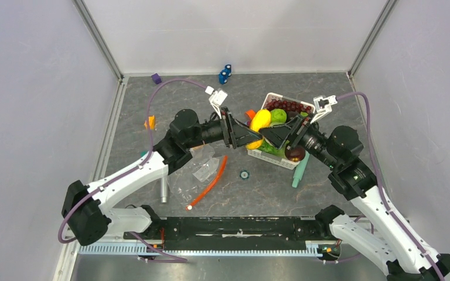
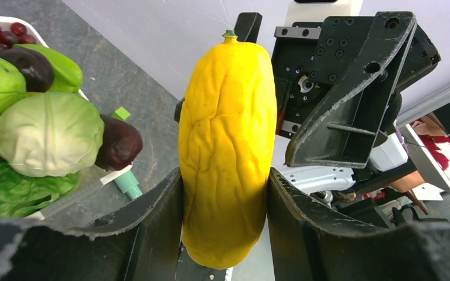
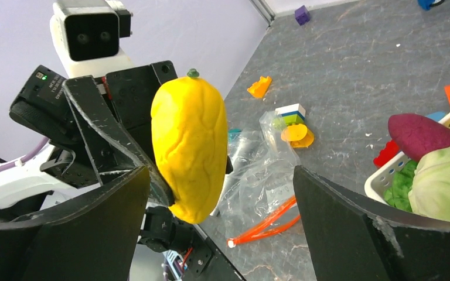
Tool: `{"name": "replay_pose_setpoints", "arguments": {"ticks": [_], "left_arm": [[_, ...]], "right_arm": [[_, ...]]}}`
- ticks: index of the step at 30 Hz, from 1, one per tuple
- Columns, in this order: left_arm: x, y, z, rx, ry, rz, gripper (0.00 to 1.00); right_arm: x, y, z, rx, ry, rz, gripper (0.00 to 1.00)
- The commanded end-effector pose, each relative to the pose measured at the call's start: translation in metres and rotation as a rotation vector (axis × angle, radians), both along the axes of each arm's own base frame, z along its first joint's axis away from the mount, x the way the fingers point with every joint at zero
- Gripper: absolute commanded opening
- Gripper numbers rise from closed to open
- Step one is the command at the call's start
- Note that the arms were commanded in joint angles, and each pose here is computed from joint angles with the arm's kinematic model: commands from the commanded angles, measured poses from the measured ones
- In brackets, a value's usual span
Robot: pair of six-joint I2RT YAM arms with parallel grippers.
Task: Open the zip-top bag and remove the fake food
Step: Pick up the fake fruit from the center of the board.
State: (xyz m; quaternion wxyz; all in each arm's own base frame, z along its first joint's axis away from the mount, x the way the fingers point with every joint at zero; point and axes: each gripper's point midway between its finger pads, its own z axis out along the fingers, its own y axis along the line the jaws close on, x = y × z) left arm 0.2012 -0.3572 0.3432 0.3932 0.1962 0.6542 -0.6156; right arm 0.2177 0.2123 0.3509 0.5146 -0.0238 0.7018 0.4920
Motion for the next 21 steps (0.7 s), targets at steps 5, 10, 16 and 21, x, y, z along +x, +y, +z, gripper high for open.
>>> {"name": "replay_pose_setpoints", "arguments": {"ticks": [5,10,16,21], "left_arm": [[-0.007,-0.019,0.014,-0.072,-0.008,-0.035,0.32],[-0.010,-0.024,0.014,-0.077,-0.007,-0.045,0.32],[-0.011,-0.028,0.014,-0.086,-0.004,-0.055,0.33],[-0.013,-0.027,0.014,-0.088,-0.006,-0.057,0.39]], "right_arm": [[-0.006,0.001,0.022,0.054,-0.091,0.023,0.87],[-0.007,0.002,0.024,0.068,-0.102,0.034,0.73],[-0.008,0.003,0.020,0.071,-0.102,0.042,0.56],[-0.010,0.003,0.018,0.071,-0.114,0.048,0.37]]}}
